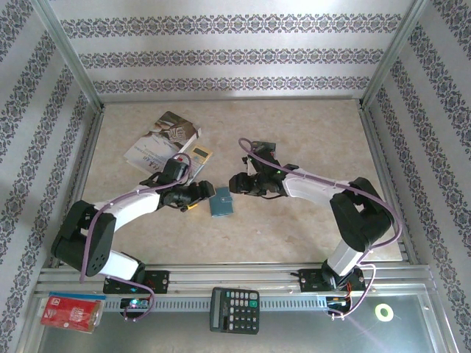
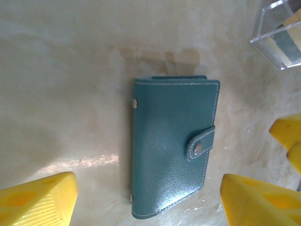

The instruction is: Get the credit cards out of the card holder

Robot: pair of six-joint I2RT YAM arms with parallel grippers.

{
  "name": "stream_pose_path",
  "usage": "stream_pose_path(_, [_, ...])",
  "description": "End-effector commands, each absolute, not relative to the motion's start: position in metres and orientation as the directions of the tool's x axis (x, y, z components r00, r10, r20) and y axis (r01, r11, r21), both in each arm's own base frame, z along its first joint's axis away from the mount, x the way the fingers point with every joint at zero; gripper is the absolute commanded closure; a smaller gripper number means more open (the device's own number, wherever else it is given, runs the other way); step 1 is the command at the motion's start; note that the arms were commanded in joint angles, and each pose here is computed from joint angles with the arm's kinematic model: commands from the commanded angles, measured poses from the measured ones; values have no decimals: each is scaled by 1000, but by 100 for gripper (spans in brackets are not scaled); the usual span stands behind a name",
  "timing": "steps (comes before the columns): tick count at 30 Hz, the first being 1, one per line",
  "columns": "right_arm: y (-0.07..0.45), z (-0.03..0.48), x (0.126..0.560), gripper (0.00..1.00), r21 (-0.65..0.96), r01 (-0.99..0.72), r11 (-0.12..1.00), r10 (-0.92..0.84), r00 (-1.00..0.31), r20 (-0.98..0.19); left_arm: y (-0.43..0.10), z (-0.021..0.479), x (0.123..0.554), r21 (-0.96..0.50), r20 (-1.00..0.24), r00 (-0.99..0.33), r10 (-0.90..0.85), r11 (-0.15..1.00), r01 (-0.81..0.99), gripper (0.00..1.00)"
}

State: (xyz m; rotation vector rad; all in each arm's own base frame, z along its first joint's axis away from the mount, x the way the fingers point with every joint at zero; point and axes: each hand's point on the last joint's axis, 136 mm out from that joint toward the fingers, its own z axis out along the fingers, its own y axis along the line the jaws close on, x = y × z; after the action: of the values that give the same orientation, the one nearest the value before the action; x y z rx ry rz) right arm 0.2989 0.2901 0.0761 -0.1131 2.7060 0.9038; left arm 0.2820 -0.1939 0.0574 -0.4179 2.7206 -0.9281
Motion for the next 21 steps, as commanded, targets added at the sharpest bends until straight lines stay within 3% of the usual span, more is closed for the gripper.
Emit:
stream_pose_path(1, [292,68,297,52,538,-183,823,-26,-958,-285,-208,48,274,-650,-93,-947,-308,739,-177,26])
stream_pose_path(14, [311,44,296,64,550,-152,821,-43,-978,-206,-216,39,280,-637,-108,-961,-256,760,-131,47])
stream_pose_path(16, [311,40,296,70,543,-140,828,-41,-981,-191,-219,36,279,-648,-96,-965,-244,752,-126,53])
stream_pose_path(21, [310,29,290,75,540,-118,833,-41,-987,-152,-224,39,281,-670,-101,-966,-239,734,-112,56])
